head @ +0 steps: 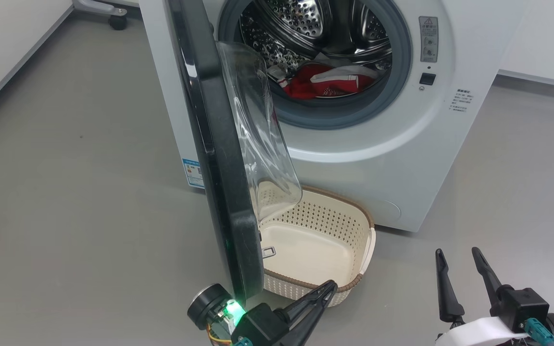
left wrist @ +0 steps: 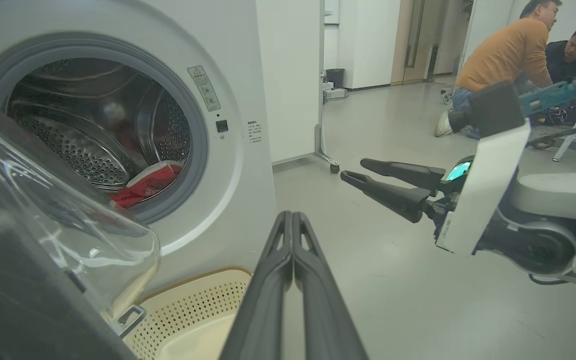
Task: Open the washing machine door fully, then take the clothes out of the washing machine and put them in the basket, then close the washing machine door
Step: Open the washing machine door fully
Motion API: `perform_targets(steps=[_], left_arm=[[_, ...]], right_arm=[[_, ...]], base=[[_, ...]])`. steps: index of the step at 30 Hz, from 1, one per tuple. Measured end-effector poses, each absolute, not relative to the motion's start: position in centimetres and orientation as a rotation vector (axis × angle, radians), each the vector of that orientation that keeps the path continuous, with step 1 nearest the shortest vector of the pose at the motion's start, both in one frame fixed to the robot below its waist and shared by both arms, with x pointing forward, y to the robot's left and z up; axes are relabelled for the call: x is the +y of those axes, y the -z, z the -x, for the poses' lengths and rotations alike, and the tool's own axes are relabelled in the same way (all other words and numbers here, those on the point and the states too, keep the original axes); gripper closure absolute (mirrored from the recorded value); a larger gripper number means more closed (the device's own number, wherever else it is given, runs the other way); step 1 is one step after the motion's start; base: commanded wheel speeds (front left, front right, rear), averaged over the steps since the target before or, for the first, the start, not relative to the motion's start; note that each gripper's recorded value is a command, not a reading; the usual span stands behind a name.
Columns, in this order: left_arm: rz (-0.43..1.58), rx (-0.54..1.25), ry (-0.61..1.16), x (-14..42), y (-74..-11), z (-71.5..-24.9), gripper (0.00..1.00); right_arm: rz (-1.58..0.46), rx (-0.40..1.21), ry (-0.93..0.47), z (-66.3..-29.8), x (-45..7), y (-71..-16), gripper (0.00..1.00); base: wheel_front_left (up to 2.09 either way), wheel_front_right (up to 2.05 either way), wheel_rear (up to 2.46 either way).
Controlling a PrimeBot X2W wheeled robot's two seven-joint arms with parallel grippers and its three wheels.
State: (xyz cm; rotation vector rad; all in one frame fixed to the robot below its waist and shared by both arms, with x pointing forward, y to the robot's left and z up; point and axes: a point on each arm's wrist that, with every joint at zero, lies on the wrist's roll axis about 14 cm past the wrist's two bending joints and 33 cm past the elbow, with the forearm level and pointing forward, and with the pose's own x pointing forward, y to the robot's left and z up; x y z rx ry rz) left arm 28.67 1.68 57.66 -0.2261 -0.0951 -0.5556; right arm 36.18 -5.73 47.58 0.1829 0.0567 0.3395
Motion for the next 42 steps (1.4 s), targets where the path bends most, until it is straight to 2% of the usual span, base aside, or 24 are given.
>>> perform_targets(steps=[7,22,42], left_arm=[[0.180,0.003,0.501,3.2,-54.8,-29.5,1.00],[0.151,0.060,0.345,6.8,-52.6,-31.5,1.00],[0.155,0.052,0.245,9.0,-52.1,-32.4,1.00]], right_arm=[[-0.183,0.066,-0.335,-36.2,-5.9,-47.2,0.00],[-0.183,0.077,-0.328,-36.2,-6.2,-46.8,0.00],[-0.181,0.085,-0.321,-36.6,-6.4,-46.4,0.00]], base=[[0.00,0.00,0.00],[0.00,0.00,0.00],[0.00,0.00,0.00]])
